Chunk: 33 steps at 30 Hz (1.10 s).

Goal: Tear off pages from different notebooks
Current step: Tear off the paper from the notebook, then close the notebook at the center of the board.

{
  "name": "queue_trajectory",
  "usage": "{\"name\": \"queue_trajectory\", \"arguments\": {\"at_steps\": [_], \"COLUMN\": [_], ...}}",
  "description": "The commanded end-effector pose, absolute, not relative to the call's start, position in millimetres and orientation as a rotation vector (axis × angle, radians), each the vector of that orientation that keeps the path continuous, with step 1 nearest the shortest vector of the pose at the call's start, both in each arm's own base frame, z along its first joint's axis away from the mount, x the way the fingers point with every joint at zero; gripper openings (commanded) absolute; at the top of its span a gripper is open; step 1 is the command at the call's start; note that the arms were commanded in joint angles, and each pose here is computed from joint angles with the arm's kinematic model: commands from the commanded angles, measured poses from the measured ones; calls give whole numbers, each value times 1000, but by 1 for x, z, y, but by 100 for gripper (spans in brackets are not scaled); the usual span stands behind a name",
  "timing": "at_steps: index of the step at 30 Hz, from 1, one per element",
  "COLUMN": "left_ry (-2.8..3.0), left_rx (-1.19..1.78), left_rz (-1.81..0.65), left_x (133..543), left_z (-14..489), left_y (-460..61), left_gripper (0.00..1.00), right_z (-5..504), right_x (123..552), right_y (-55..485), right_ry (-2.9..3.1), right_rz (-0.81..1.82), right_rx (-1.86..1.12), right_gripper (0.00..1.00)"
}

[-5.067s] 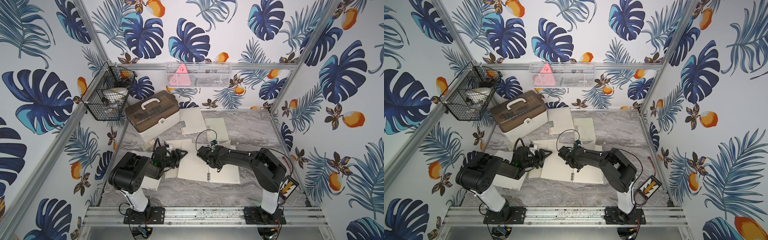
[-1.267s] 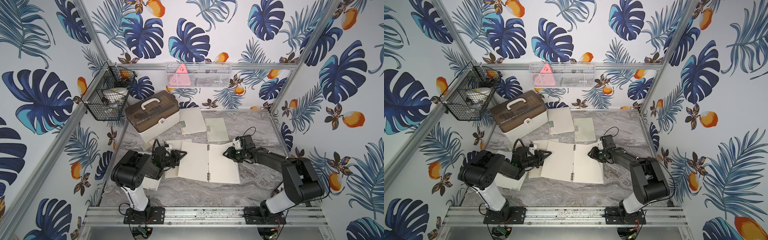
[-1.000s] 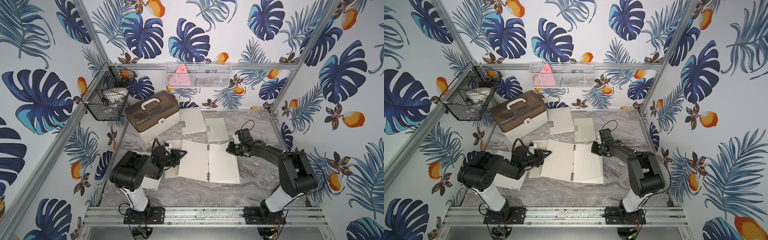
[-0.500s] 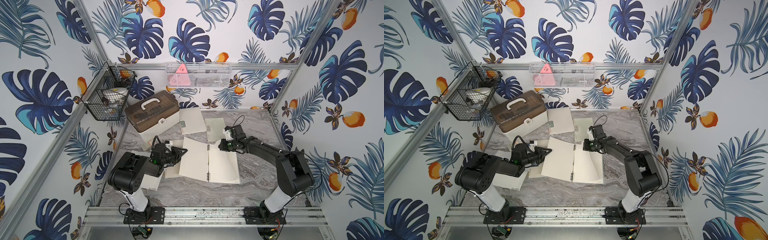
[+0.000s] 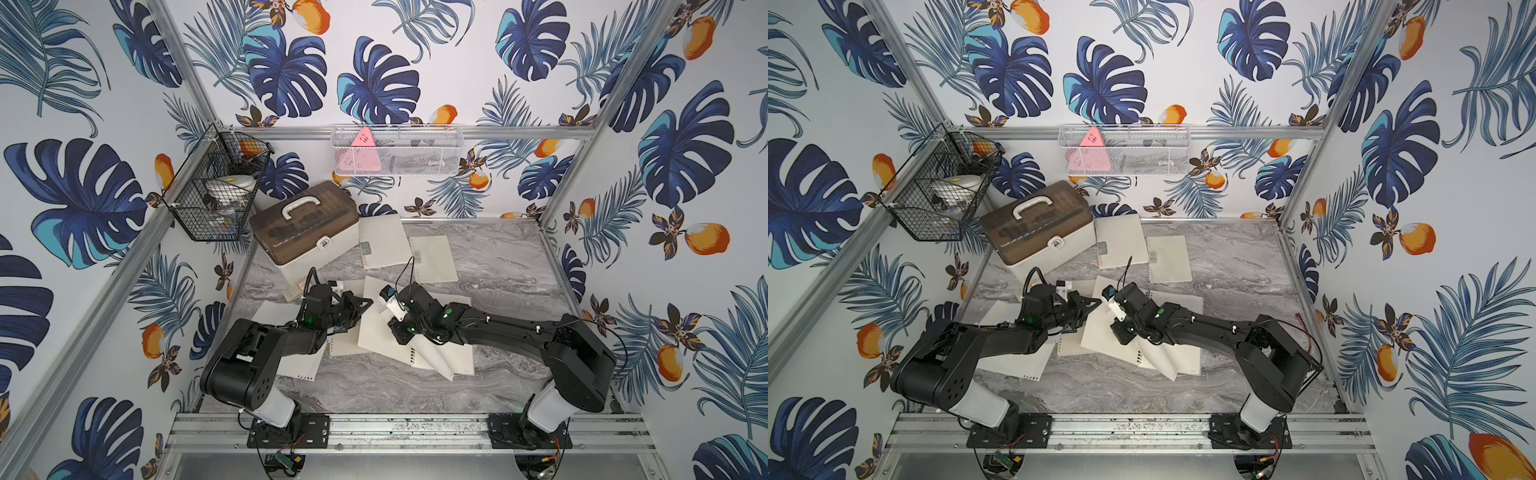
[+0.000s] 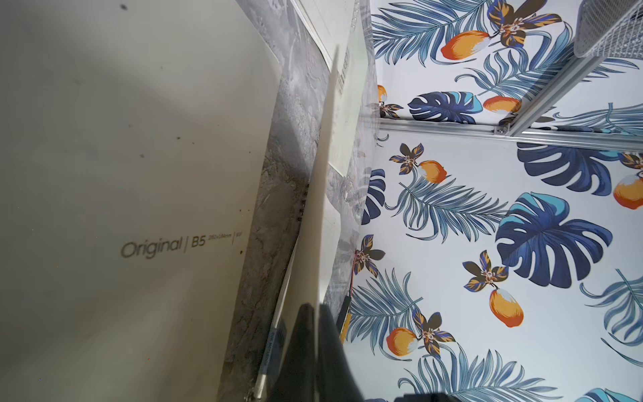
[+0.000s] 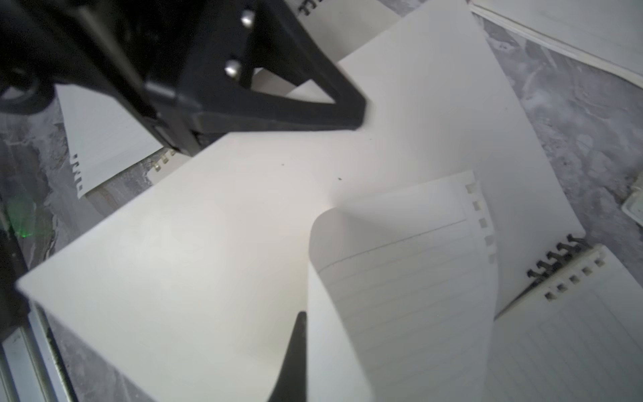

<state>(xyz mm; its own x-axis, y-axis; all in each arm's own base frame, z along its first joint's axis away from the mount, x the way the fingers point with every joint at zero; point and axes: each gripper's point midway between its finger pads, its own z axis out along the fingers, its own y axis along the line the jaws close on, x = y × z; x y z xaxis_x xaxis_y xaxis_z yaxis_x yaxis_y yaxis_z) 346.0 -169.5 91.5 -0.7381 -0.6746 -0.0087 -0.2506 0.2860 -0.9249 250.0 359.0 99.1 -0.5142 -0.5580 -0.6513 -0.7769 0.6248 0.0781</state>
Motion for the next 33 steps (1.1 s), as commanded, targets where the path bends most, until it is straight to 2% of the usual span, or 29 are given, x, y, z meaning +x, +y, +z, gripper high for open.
{"name": "queue_trajectory", "arguments": {"at_steps": [1,4,7,11,14,17,20,24,27,30,33], "left_ry": [2179,2176,2168,2141,2133,2130,2129,2126,2123,2127,2149], "left_rx": [-951,-999,-1042,-1072,-1077,-1079,-1083,-1096,-1084,-1021,-893], "left_rz": [-1283,-1222,-1192,-1170,-1159,-1152,-1149,-1152,-1155,-1159,-1140], "left_x": [342,341,340,342,345,345,345,344,345,348,351], "left_z": [76,74,71,72,74,74,71,68,70,85,114], "left_y": [-152,-144,-139,-134,-133,-132,-131,-131,-131,-136,-153], "left_gripper": [0,0,0,0,0,0,0,0,0,0,0], "right_z": [109,119,144,169,200,233,260,293,291,279,261], "right_x": [236,208,164,119,98,95,101,100,119,171,237], "right_y": [374,381,384,372,358,342,327,319,310,287,239], "right_ry": [2161,2151,2094,2090,2045,1990,1951,1882,1913,2009,2127], "right_rz": [518,650,900,1099,1188,1183,1138,1205,1124,967,734], "right_rx": [-1118,-1177,-1266,-1347,-1349,-1290,-1211,-1158,-1079,-857,-514], "right_gripper": [0,0,0,0,0,0,0,0,0,0,0]}}
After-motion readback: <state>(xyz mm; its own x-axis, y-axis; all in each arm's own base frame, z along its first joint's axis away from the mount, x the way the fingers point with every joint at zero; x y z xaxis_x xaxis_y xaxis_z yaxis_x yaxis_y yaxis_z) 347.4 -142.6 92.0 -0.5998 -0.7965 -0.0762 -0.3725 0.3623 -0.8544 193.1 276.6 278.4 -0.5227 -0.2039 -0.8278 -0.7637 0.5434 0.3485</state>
